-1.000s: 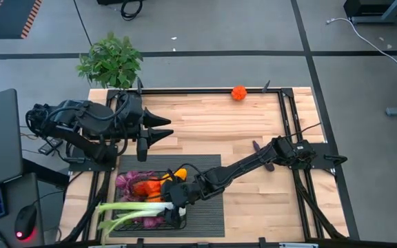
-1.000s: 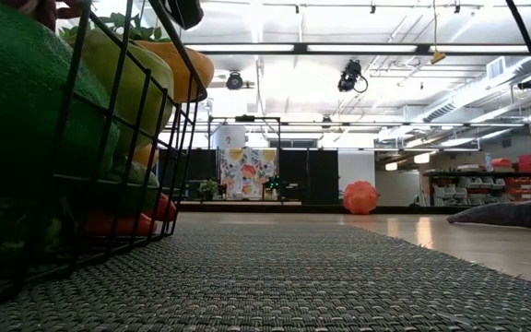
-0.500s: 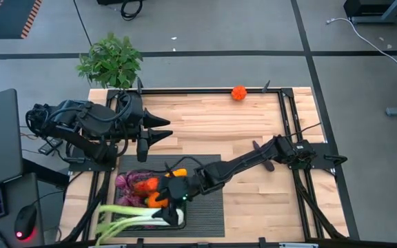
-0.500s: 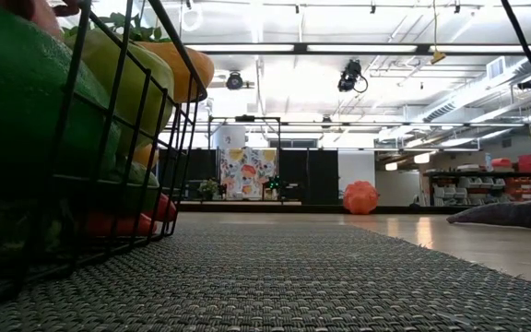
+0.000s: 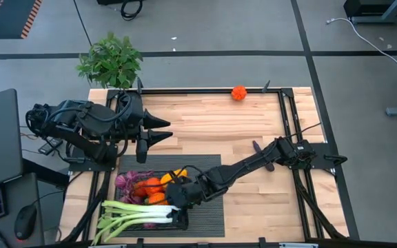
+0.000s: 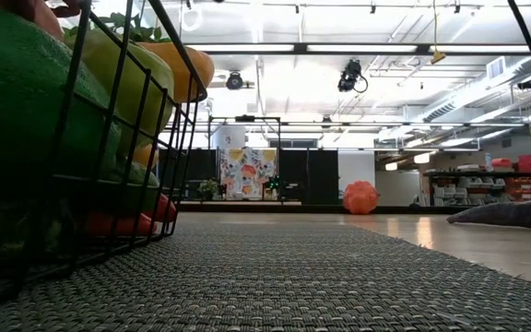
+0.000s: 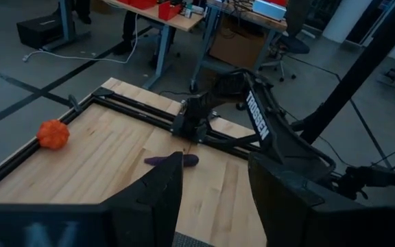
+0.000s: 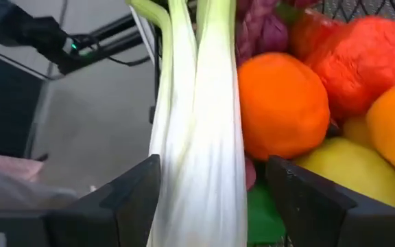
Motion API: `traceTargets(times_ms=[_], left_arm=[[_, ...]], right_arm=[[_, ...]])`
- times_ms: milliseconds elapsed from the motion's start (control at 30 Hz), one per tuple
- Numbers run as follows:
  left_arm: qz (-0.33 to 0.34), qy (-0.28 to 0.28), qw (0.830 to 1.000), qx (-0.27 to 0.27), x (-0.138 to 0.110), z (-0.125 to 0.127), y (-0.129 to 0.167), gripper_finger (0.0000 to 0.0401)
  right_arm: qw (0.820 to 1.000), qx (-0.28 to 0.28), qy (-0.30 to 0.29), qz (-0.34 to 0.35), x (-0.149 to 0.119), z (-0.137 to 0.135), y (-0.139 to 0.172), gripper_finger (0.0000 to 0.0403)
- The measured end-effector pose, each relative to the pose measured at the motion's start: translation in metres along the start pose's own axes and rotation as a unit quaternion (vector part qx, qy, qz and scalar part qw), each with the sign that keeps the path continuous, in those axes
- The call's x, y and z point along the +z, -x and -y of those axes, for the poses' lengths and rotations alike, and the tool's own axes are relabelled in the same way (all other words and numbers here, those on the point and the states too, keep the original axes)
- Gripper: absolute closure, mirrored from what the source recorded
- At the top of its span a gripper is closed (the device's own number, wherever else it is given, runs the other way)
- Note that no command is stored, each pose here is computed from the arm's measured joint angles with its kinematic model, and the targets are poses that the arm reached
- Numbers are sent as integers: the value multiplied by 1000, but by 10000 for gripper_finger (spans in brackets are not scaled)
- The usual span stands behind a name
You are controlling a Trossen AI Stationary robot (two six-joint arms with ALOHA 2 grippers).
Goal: Build produce basket
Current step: Put the green celery into the wire basket, then put the orange pumpkin into the wire basket
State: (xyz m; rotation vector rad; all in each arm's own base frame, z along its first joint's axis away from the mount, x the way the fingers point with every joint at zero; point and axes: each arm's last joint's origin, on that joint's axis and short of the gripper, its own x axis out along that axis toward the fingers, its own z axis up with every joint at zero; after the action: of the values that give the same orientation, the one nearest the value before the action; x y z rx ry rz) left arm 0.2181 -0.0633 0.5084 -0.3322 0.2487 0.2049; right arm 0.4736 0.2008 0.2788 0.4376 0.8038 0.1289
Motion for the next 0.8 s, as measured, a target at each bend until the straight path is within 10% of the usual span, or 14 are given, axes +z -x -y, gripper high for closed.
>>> traceTargets(times_ms=[567, 800], left_arm=[[3, 1, 1000, -2, 1, 0, 0, 229], [5, 5, 1000, -3, 1, 0, 1, 229]], right_arm=[[996, -51, -30, 70, 29, 16, 41, 153], [971, -219, -55, 79, 37, 43, 94, 153]])
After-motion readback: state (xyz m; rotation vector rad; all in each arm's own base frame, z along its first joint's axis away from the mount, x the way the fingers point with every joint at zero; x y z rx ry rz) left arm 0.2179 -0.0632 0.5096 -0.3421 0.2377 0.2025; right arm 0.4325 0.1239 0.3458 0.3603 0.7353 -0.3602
